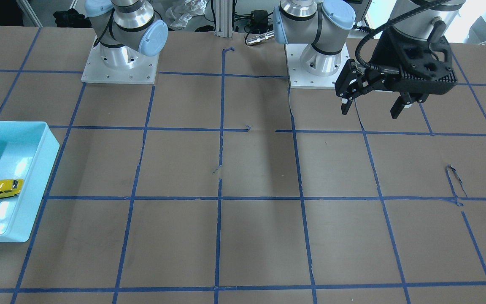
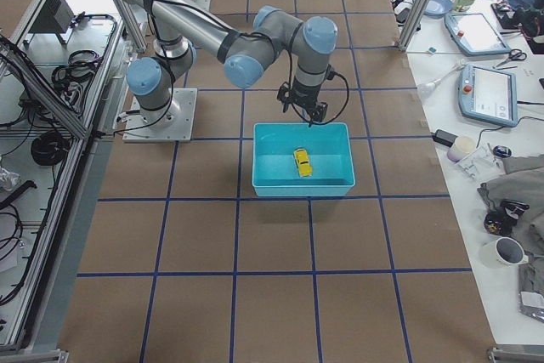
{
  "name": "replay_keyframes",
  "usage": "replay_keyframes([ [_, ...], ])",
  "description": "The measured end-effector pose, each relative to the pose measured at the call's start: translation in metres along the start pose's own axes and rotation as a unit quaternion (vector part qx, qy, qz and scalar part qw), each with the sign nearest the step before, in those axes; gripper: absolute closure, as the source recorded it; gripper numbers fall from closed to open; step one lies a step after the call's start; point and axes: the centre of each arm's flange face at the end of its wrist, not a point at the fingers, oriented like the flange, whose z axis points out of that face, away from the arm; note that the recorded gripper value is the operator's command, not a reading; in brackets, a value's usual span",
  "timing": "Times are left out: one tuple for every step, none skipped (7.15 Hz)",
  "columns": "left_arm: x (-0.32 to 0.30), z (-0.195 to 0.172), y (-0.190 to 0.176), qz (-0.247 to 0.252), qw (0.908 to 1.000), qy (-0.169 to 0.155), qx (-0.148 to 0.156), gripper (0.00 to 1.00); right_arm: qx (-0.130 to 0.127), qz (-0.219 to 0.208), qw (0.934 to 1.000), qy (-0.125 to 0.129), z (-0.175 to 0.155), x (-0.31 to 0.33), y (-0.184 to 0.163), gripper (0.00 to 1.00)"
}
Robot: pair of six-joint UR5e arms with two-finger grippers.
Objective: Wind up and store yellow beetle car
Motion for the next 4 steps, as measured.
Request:
replay_keyframes([
  [0.0,0.0,0.0,0.0,1.0,0.0,0.0,0.0,0.019,0.103,0.9944,-0.008,-0.019,-0.024,-0.015,0.0],
  [0.0,0.0,0.0,0.0,1.0,0.0,0.0,0.0,0.027,0.188,0.9816,-0.013,-0.03,-0.047,-0.038,0.0],
  [0.0,0.0,0.0,0.0,1.0,0.0,0.0,0.0,0.03,0.26,0.965,-0.017,-0.036,-0.071,-0.064,0.0],
  [0.0,0.0,0.0,0.0,1.0,0.0,0.0,0.0,0.033,0.312,0.9492,-0.019,-0.04,-0.094,-0.09,0.0],
])
